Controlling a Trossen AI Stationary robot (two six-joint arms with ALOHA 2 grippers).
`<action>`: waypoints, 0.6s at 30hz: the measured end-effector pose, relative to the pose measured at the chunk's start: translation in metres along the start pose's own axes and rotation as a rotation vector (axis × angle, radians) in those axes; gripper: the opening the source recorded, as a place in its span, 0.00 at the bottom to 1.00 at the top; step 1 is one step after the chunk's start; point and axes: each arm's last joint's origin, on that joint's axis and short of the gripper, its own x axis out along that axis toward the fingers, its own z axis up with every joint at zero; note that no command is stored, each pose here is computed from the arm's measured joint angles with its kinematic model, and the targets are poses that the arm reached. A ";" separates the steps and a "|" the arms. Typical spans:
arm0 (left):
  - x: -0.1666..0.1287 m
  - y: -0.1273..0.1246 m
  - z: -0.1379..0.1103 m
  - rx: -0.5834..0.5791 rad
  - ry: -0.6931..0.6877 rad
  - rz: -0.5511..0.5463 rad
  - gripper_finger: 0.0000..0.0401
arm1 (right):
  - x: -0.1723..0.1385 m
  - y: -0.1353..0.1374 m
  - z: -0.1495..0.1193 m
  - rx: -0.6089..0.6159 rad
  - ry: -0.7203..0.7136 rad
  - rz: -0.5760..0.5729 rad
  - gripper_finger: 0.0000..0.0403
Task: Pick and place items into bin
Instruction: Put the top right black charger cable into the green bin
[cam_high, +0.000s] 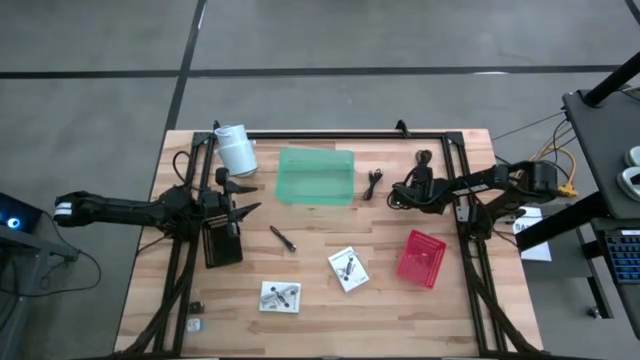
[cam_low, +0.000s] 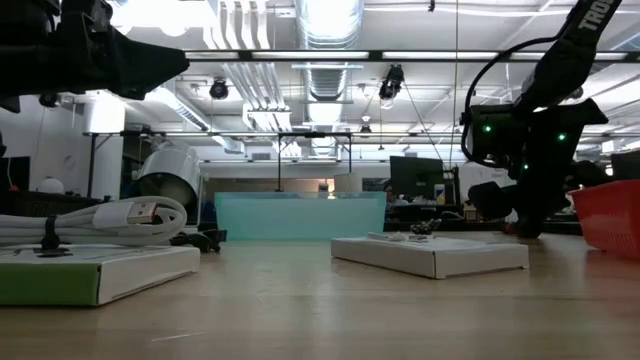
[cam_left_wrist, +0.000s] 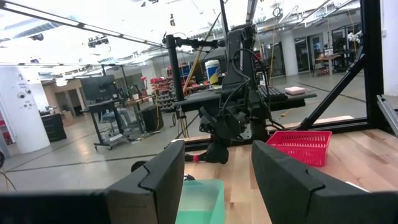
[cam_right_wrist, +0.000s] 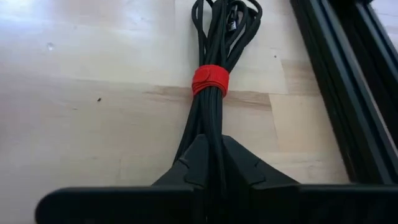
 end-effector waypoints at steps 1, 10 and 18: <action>0.000 0.000 0.000 0.000 0.000 0.000 0.43 | -0.001 0.001 0.001 -0.004 0.005 0.007 0.04; 0.000 0.000 0.000 0.000 0.001 -0.001 0.43 | -0.019 0.014 0.023 -0.087 0.003 0.117 0.03; 0.000 0.000 0.000 0.000 0.001 0.000 0.43 | -0.045 0.025 0.049 -0.223 -0.022 0.264 0.03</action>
